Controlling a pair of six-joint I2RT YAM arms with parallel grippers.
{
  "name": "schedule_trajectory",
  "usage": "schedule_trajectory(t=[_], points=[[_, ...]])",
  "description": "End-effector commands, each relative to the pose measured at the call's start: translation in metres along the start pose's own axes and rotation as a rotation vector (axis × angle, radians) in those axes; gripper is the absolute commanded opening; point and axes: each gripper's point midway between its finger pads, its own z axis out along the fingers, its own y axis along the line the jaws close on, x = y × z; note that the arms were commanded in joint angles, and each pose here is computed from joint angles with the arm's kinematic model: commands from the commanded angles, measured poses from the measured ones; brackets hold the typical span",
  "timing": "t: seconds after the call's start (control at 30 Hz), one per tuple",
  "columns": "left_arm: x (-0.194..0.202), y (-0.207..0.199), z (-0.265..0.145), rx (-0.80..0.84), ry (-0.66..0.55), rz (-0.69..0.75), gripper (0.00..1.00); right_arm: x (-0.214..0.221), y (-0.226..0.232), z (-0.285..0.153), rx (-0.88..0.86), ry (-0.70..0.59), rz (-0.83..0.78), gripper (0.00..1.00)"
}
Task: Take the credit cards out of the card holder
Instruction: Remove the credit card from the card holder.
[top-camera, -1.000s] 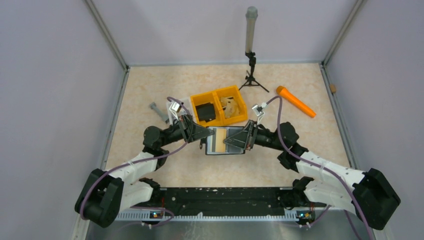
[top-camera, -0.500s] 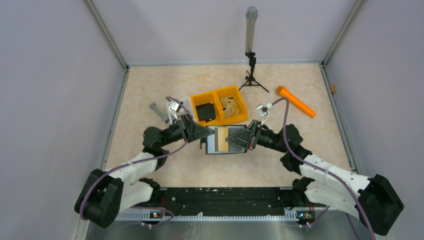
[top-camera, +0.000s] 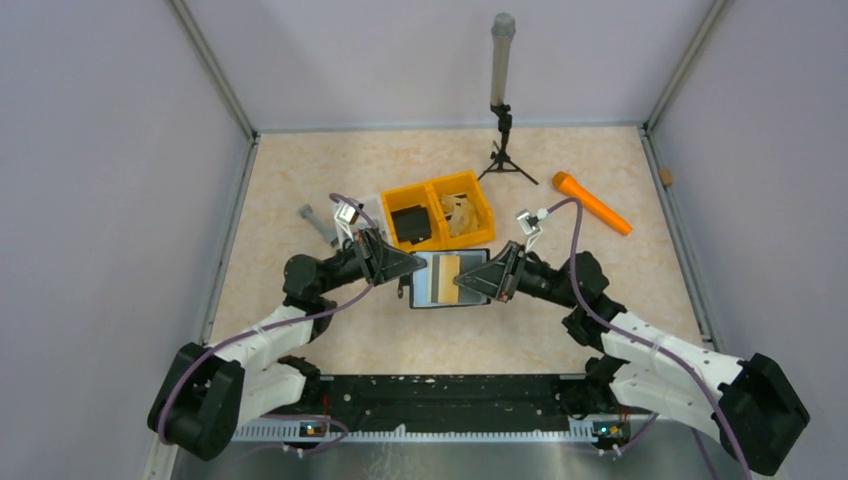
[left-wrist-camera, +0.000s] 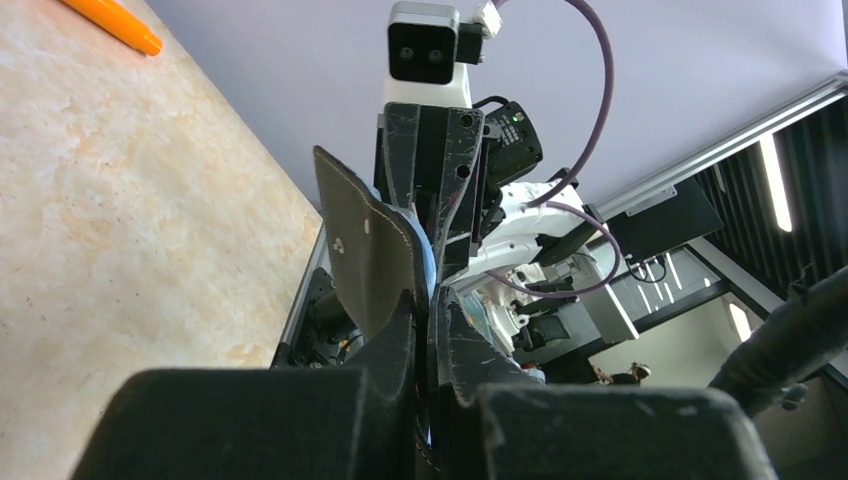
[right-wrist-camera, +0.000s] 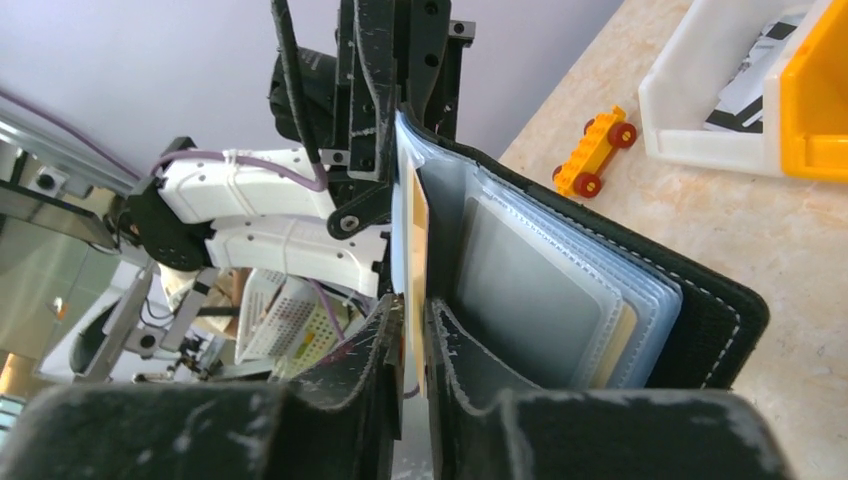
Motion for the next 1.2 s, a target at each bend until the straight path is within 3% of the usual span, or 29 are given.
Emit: schedule_trajectory(t=[0.0, 0.2, 0.47, 0.6, 0.83, 1.0, 1.17], points=[[-0.005, -0.016, 0.0, 0.049, -0.021, 0.047, 0.0, -0.006, 0.016, 0.006, -0.088, 0.002, -0.031, 0.21], [-0.006, -0.018, -0.001, 0.056, -0.023, 0.04, 0.0, -0.007, 0.015, 0.01, -0.101, -0.002, -0.028, 0.32], [-0.005, -0.017, -0.001, 0.063, -0.024, 0.033, 0.0, -0.01, 0.02, 0.012, -0.133, -0.01, -0.031, 0.29], [-0.006, -0.022, -0.001, 0.094, -0.025, 0.025, 0.0, -0.009, 0.017, 0.012, -0.123, -0.013, -0.025, 0.37], [-0.004, -0.037, 0.0, 0.18, -0.017, 0.004, 0.0, -0.009, 0.018, 0.015, -0.15, -0.017, 0.001, 0.39], [-0.003, -0.035, 0.001, 0.178, -0.012, 0.004, 0.0, -0.01, 0.023, 0.016, -0.184, -0.015, 0.015, 0.28], [-0.002, -0.033, 0.001, 0.17, -0.013, 0.016, 0.0, -0.013, 0.027, 0.014, -0.185, -0.027, 0.024, 0.04]])
